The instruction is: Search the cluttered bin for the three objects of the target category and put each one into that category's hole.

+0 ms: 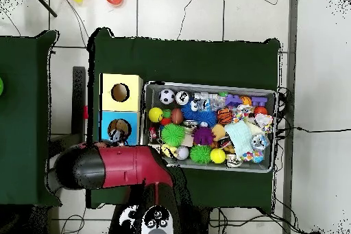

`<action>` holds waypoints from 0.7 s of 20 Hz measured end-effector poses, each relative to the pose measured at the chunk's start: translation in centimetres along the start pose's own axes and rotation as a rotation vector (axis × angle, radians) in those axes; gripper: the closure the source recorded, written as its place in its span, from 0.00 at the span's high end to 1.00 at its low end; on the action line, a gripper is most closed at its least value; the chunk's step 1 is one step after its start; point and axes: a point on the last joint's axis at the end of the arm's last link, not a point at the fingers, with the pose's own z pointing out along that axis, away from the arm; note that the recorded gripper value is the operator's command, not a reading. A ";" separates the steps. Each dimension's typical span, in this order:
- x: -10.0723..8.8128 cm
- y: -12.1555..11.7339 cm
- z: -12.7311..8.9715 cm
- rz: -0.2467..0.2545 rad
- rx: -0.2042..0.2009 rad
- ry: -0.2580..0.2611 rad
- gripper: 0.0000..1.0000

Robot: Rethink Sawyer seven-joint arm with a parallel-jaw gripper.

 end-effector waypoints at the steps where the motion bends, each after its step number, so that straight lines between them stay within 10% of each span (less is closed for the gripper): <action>1: -0.5 0.0 -0.1 0.005 0.000 0.000 0.00; 14: -4.3 -2.1 3.2 0.057 0.019 -0.012 0.00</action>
